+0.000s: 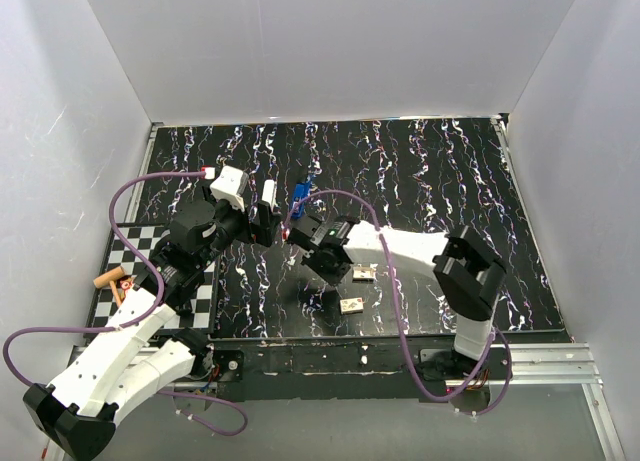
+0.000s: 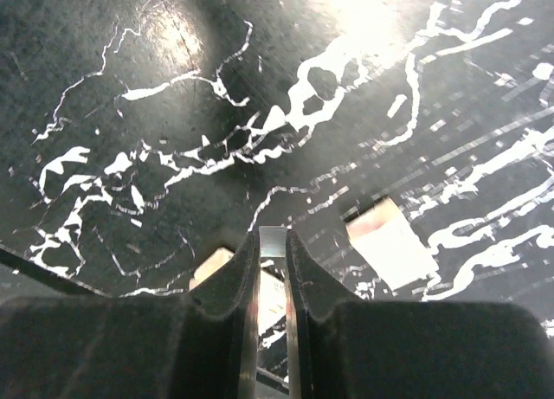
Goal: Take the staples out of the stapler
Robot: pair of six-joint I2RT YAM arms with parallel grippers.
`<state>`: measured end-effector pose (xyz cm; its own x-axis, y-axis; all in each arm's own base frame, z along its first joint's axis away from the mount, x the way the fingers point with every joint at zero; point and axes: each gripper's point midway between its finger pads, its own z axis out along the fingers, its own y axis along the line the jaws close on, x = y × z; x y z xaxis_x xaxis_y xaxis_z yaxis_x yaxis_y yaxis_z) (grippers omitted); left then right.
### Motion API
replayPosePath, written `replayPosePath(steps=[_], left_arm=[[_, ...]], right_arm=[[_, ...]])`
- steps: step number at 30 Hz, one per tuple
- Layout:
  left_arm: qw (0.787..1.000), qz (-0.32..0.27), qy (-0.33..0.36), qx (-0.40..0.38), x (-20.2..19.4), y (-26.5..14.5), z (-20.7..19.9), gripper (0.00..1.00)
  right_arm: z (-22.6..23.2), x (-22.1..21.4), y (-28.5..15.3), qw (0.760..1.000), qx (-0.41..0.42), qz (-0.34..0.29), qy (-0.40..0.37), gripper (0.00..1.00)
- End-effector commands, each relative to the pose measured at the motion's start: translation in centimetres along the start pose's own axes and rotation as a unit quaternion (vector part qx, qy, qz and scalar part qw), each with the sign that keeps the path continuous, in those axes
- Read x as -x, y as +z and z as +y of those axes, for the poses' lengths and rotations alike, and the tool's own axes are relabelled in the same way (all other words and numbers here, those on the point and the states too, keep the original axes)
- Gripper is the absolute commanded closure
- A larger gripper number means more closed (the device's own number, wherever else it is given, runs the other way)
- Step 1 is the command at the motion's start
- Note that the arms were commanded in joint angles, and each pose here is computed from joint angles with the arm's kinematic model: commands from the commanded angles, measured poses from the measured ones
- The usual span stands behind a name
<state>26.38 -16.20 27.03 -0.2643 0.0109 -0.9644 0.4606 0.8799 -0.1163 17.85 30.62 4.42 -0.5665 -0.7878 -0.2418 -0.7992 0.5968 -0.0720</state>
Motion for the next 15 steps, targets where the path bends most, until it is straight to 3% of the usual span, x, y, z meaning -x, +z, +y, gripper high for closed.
replayPosePath(steps=[1, 15], left_arm=[[1.0, -0.011, 0.001, 0.002, 0.6, -0.3, 0.1, 0.02], [1.0, -0.012, 0.0, -0.001, 0.7, -0.3, 0.0, 0.02]], right_arm=[[-1.8, 1.2, -4.7, 0.997, -0.03, -0.046, 0.047, 0.89], [-5.9, -0.3, -4.6, 0.975, -0.035, -0.07, 0.208, 0.89]])
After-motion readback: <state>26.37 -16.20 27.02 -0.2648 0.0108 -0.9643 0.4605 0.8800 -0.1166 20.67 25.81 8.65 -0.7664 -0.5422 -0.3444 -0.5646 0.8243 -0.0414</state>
